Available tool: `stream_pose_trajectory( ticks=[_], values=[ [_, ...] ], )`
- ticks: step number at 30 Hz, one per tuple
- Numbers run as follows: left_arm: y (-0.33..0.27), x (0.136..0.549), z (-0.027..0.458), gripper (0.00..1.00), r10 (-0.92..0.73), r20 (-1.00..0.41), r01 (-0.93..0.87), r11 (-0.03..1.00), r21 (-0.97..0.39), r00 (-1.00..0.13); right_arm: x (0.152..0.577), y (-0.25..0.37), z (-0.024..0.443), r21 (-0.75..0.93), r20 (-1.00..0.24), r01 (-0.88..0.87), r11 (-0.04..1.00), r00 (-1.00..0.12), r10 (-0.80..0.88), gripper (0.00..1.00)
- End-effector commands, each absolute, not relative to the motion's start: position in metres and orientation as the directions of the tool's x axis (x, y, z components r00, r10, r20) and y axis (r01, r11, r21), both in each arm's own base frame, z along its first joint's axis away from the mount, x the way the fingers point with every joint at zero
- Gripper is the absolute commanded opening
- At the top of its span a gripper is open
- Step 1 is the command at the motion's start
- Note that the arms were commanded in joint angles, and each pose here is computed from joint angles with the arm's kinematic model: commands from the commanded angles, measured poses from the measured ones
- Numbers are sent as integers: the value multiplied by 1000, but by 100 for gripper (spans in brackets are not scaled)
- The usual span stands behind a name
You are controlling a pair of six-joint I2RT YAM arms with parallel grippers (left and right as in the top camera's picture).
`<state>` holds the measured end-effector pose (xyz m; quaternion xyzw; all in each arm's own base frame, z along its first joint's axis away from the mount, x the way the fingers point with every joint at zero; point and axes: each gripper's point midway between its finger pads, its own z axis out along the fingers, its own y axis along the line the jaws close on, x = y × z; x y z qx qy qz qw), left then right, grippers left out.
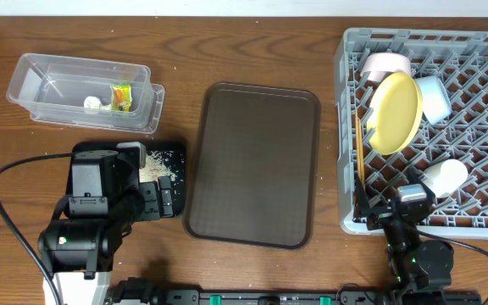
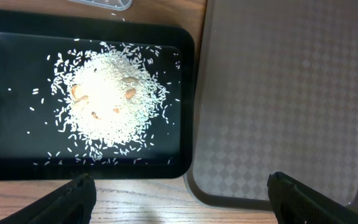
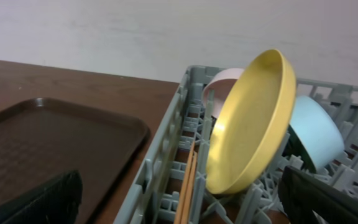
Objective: Sort waste into correct bins and load items into the dishwasher rack
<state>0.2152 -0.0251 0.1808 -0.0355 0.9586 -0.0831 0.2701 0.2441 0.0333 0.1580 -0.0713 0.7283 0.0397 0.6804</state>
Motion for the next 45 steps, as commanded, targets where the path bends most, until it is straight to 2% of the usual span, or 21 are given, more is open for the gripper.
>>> stream_pose_trajectory(
  ticks=[1,34,39,45],
  values=[
    [-23,214,178,91,-106,-506,-24,986,-166,-856,245,26,157,-20,-997,-118,993,-71,-29,99],
    [-23,213,180,91,-106,-518,-22,986,-167,-849,245,26,157,-21,-997,-118,993,-70,-29,99],
    [-20,205,194,91,-106,-581,-19,988,-154,-807,245,26,157,-21,-997,-118,993,-70,-29,99],
    [-10,184,217,91,-99,-719,-26,993,-113,-688,245,26,157,-21,-997,-118,993,-70,-29,99]
  ],
)
